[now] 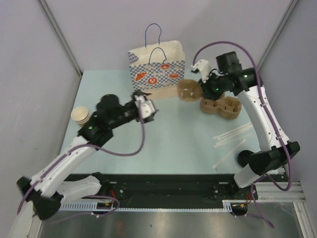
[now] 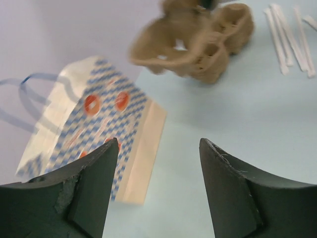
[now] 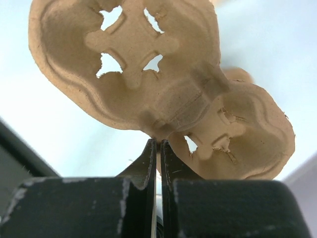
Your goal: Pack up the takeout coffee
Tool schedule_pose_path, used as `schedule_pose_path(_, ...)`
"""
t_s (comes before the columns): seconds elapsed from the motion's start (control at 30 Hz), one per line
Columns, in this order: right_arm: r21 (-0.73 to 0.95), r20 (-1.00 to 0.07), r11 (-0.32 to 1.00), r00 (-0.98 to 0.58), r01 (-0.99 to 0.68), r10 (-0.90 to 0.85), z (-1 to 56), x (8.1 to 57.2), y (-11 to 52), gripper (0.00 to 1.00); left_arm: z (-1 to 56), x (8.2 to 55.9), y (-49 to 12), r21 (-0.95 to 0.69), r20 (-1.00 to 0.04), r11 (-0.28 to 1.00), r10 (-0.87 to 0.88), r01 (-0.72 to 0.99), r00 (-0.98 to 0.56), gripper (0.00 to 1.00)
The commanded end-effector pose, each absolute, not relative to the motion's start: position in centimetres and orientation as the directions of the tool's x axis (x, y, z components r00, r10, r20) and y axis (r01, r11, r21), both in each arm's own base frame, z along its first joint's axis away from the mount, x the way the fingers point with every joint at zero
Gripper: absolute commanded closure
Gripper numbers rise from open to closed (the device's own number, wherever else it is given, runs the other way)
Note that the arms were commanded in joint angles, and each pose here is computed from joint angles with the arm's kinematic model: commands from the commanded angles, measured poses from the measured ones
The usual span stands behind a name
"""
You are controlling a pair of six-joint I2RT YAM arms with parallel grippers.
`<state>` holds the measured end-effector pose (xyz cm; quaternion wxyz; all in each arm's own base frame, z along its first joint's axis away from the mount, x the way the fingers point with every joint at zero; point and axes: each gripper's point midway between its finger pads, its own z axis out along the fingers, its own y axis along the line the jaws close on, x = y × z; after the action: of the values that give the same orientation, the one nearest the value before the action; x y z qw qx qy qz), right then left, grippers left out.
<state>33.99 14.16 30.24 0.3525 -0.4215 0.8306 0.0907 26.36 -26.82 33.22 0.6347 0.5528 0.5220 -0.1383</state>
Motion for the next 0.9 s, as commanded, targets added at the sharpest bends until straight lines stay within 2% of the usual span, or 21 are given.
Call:
schedule_pose_path(0.0,-0.213,-0.645,0.45,-0.221,-0.867,-0.732,30.5,30.6,19.4,1.0,33.4,25.7,-19.4,0.343,-0.925,0.585,0.348,0.735,0.155,0.27)
schedule_pose_path(0.07,-0.22,-0.627,0.39,-0.177,-0.894,-0.758,29.8,29.6,21.5,1.0,34.7,26.2,-15.5,0.285,-0.949,0.703,0.3,0.651,0.091,0.26)
schedule_pose_path(0.17,-0.215,-0.602,0.273,-0.093,-0.938,-0.793,28.2,27.1,25.9,1.0,35.7,26.5,-11.7,0.212,-0.969,0.8,0.248,0.561,0.012,0.25)
schedule_pose_path(0.23,-0.201,-0.609,0.193,-0.031,-0.96,-0.792,27.4,24.8,29.6,1.0,36.8,26.6,-10.3,0.173,-0.976,0.839,0.216,0.516,-0.023,0.24)
schedule_pose_path(0.37,-0.139,-0.598,0.075,0.023,-0.987,-0.802,23.9,21.6,36.4,1.0,36.6,27.7,-6.1,0.02,-0.975,0.924,0.102,0.382,-0.196,0.23)
schedule_pose_path(0.43,-0.15,-0.608,0.033,0.066,-0.988,-0.791,23.0,20.7,39.1,1.0,37.5,28.4,-4.9,-0.04,-0.972,0.928,0.049,0.37,-0.228,0.21)
schedule_pose_path(0.47,-0.161,-0.585,-0.028,0.118,-0.987,-0.802,21.5,19.4,40.8,1.0,37.2,28.5,-3.4,-0.091,-0.963,0.941,0.001,0.326,-0.27,0.2)
schedule_pose_path(0.53,-0.19,-0.59,-0.077,0.176,-0.979,-0.788,20.7,18.8,43.0,1.0,37.6,29.4,-3.1,-0.158,-0.95,0.92,-0.042,0.358,-0.311,0.15)
schedule_pose_path(0.63,-0.213,-0.578,-0.152,0.25,-0.965,-0.776,18.7,18.5,45.7,1.0,37.2,30.2,-1.1,-0.242,-0.917,0.916,-0.108,0.321,-0.385,0.12)
schedule_pose_path(0.87,-0.264,-0.559,-0.256,0.363,-0.93,-0.746,15.4,20.1,49.9,1.0,37.3,31.3,0.2,-0.245,-0.922,0.913,-0.115,0.325,-0.371,0.09)
